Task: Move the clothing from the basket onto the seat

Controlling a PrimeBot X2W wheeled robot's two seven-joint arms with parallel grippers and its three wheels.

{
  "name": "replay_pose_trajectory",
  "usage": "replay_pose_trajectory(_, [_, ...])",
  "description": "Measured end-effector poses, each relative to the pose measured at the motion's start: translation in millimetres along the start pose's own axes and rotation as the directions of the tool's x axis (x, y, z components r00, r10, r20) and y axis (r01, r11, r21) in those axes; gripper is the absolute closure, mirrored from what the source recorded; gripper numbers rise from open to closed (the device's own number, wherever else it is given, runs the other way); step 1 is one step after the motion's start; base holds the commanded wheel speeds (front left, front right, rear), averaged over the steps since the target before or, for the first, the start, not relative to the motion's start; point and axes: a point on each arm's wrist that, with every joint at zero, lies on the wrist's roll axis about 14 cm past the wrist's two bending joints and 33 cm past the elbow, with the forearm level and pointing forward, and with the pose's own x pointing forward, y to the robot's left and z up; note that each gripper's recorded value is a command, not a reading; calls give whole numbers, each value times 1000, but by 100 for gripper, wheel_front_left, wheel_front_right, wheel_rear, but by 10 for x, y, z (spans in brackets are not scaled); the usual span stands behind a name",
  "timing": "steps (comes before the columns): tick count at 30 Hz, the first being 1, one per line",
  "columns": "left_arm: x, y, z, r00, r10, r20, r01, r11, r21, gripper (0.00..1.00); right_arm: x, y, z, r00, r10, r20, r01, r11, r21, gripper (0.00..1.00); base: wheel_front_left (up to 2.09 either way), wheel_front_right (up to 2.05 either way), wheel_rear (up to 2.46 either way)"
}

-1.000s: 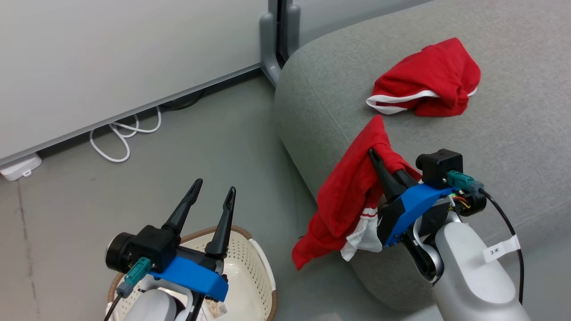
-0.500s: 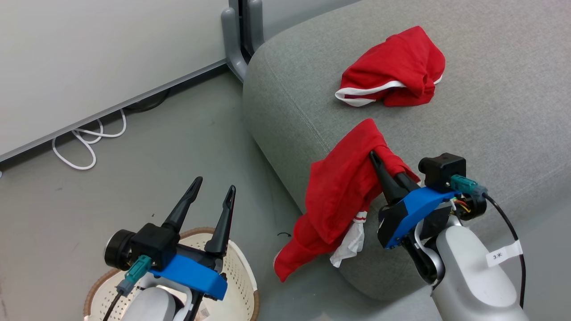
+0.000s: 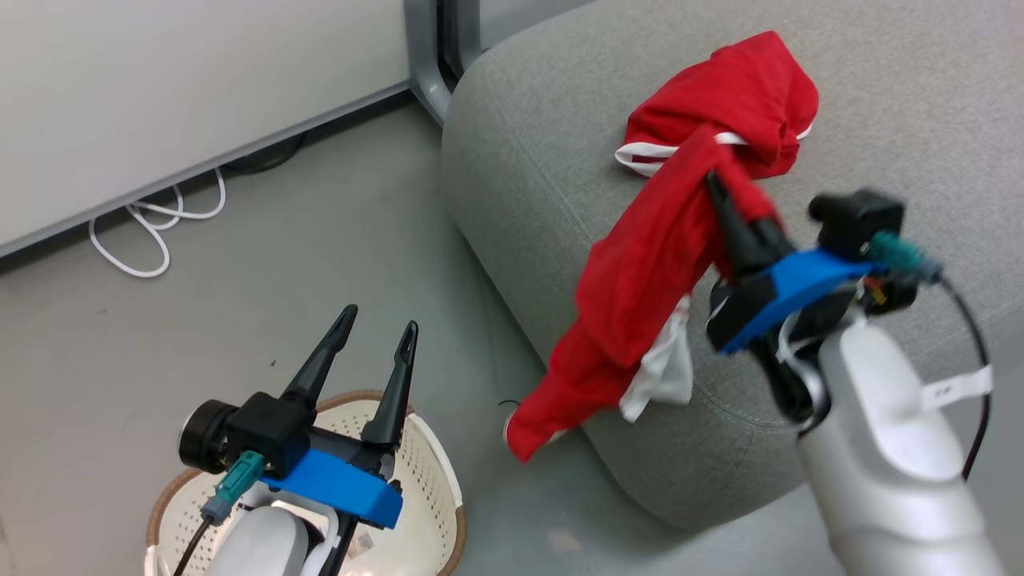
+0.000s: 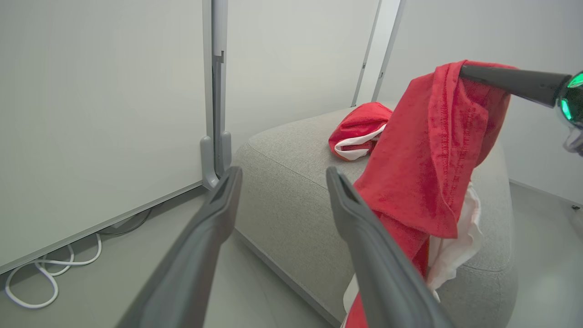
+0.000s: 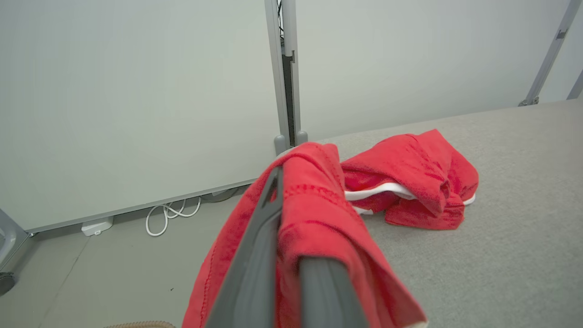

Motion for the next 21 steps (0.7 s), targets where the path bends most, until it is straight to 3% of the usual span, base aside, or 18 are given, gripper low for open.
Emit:
replay_pose_trajectory(12, [74,266,-107,1000,10,14,-10,1000,-4,0,673,-545,1242,974,-90,207,118,985,-126,100,0,0,0])
replay_pose_trajectory(21, [147,563,-298,1000,22,14,-22,1000,-15,0,1013,-1079,1937,912,-200,357,278,943,-182,100,0,0,0])
